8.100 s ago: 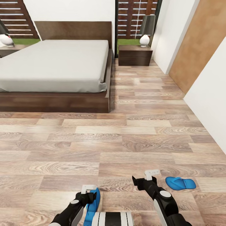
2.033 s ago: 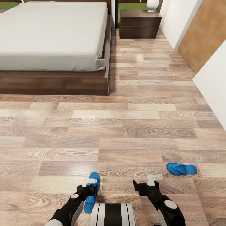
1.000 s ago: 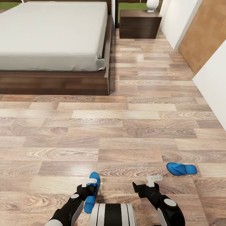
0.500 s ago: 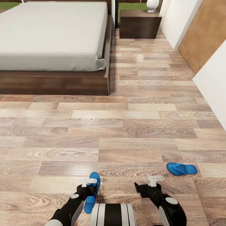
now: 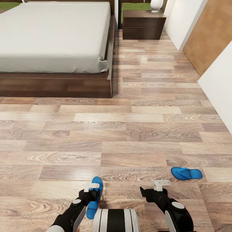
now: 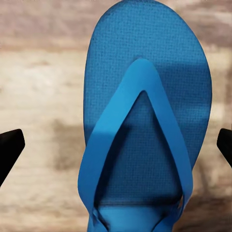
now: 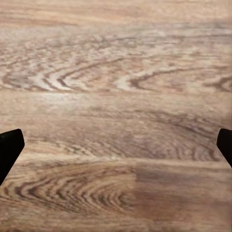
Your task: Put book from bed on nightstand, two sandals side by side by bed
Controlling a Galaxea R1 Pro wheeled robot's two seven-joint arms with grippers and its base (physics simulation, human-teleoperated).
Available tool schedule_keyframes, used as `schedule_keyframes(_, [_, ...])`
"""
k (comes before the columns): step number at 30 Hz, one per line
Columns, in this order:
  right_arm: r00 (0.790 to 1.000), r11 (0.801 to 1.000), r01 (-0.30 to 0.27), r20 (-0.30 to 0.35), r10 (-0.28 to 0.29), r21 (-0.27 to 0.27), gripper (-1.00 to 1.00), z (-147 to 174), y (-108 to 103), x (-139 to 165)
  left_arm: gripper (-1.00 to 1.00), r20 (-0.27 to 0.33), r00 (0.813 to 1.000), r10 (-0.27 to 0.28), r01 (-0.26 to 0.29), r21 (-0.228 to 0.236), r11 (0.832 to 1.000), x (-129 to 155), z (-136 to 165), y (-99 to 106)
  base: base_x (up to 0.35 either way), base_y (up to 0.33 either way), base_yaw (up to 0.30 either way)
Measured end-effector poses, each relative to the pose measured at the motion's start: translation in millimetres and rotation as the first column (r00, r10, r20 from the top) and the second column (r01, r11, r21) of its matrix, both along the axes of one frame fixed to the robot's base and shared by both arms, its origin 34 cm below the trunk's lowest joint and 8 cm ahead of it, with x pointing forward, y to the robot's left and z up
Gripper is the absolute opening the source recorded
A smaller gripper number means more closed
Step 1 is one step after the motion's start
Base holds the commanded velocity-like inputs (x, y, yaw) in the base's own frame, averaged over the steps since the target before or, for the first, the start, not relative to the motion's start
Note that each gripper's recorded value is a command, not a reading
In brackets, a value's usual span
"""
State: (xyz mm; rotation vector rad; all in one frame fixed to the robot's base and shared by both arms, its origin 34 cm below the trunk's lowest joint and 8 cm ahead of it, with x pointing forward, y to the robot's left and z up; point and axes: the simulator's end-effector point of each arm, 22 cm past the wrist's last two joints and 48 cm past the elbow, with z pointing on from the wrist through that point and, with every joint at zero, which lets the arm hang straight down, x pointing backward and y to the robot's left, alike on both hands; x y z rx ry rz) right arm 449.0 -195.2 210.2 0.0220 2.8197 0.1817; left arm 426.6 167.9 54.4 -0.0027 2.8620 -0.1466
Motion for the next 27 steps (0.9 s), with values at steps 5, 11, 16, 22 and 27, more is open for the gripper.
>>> schedule_keyframes(5, [1.000,1.000,0.002,-0.021,-0.002,-0.001,1.00,-8.0,-0.9,-5.7,1.00,-0.020,1.000,0.000,0.000,0.000,1.000,-9.0,-7.4,0.0,0.000,0.000,0.000])
schedule_keyframes(11, [0.999,1.000,0.002,-0.033,-0.002,-0.002,1.00,-12.7,-1.3,-9.2,1.00,-0.033,0.999,0.000,0.000,-0.001,1.000,-14.3,-11.7,-0.7,0.000,0.000,0.000])
schedule_keyframes(16, [0.999,1.000,0.002,-0.034,-0.002,-0.002,1.00,-12.7,-1.5,-9.2,1.00,-0.032,0.999,0.000,0.000,-0.001,1.000,-14.2,-11.7,-0.9,0.000,0.000,0.000])
schedule_keyframes(22, [0.999,1.000,0.003,-0.034,-0.003,-0.002,1.00,-12.7,-1.5,-9.2,1.00,-0.028,1.000,0.001,-0.001,-0.001,1.000,-11.8,-11.1,-1.0,0.000,0.000,0.000])
schedule_keyframes(27, [0.999,1.000,0.003,-0.034,-0.003,-0.002,1.00,-12.8,-1.4,-9.3,1.00,-0.015,1.000,0.002,-0.002,-0.001,1.000,-5.8,-9.4,-0.8,0.000,0.000,0.000])
